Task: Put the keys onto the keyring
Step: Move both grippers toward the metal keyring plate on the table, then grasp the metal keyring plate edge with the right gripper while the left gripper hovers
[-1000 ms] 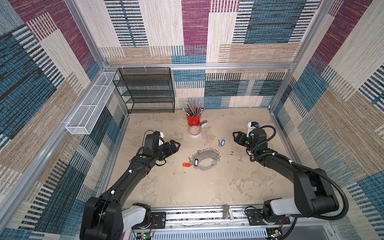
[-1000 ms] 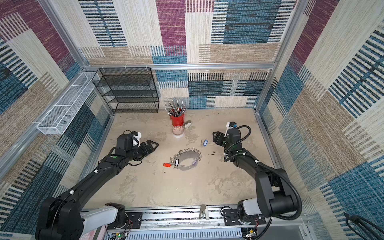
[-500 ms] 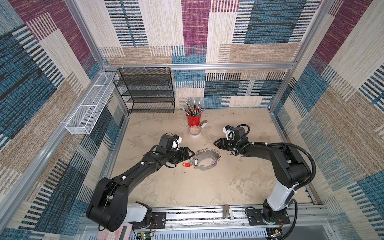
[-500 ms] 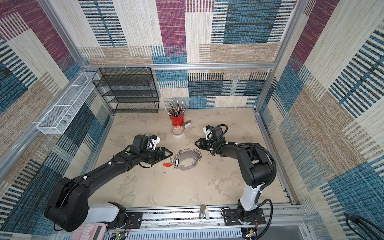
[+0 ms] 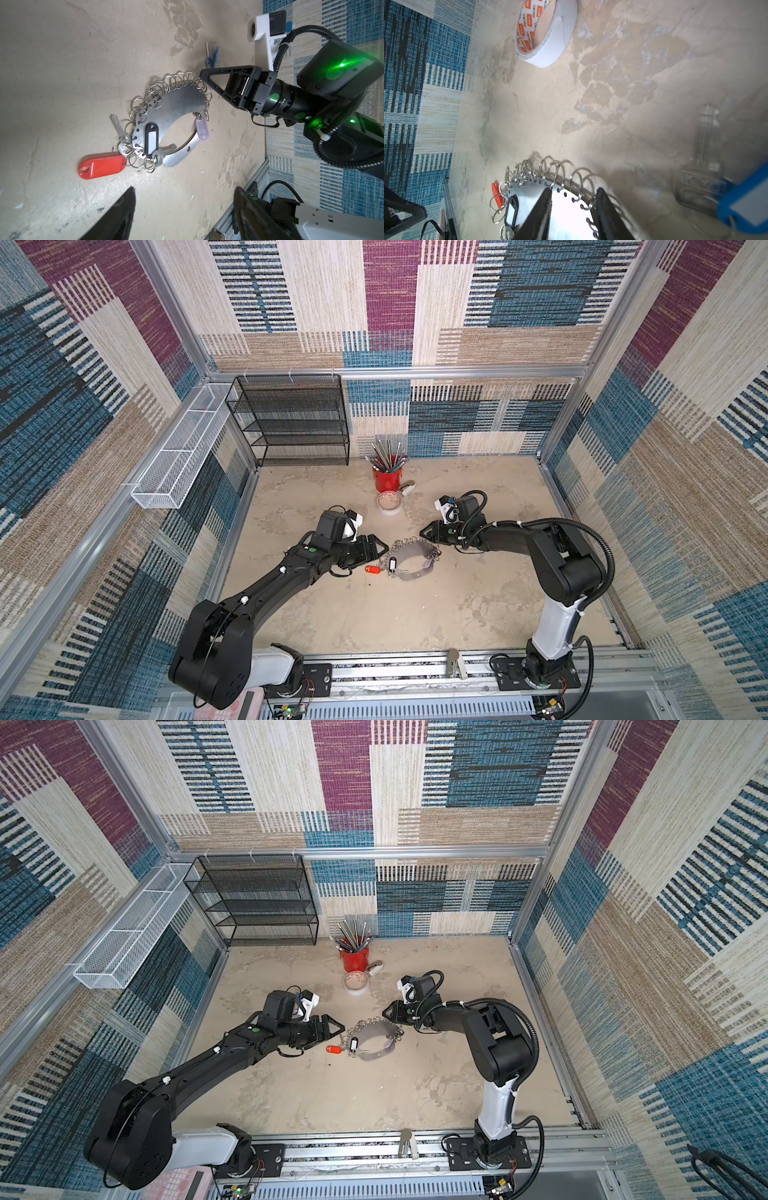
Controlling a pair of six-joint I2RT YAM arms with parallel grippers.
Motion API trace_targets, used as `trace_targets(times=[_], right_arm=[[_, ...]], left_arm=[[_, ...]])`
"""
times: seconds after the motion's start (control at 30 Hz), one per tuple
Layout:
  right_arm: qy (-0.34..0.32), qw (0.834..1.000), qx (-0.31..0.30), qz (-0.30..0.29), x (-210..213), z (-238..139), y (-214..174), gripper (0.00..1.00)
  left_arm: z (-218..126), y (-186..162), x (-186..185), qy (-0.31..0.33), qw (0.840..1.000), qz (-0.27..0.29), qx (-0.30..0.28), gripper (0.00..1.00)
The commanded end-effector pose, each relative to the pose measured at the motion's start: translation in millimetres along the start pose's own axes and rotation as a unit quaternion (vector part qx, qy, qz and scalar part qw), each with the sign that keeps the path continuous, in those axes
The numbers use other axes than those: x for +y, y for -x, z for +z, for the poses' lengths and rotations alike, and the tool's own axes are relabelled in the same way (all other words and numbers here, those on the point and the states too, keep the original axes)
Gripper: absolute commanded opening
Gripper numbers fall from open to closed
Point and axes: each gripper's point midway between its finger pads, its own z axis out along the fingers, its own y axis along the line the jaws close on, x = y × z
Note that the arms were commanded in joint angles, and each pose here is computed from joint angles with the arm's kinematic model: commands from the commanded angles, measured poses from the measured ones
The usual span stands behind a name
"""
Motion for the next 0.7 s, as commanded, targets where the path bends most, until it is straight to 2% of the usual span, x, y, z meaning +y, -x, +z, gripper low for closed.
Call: trace_targets(times=[0.0,0.23,0.43,0.67], right_arm=[[-0.002,0.999,-0.002,-0.037,14.5,3.6,4.3,0.38],[0.008,0.995,0.039,-0.088,49.0,24.1,-12.9,0.39],[0.033,0.99,0.085,-0.105,71.2,44.9,-39.6,0.41],[0.051,0.985,0.112,-0.124,89.8,60.2,-59.5,0.41]], left_arm=[[-2.3,-0.9,3.0,0.006,1.0,0.012,-0.006,0.75],[-8.6,-9.6,23.5,0.044,0.999,-0.011,-0.021,0.74],[-9.7,-14.7,31.3,0.053,0.998,-0.022,-0.025,0.73],[-7.2,-17.7,35.1,0.055,0.998,-0.029,-0.021,0.71]])
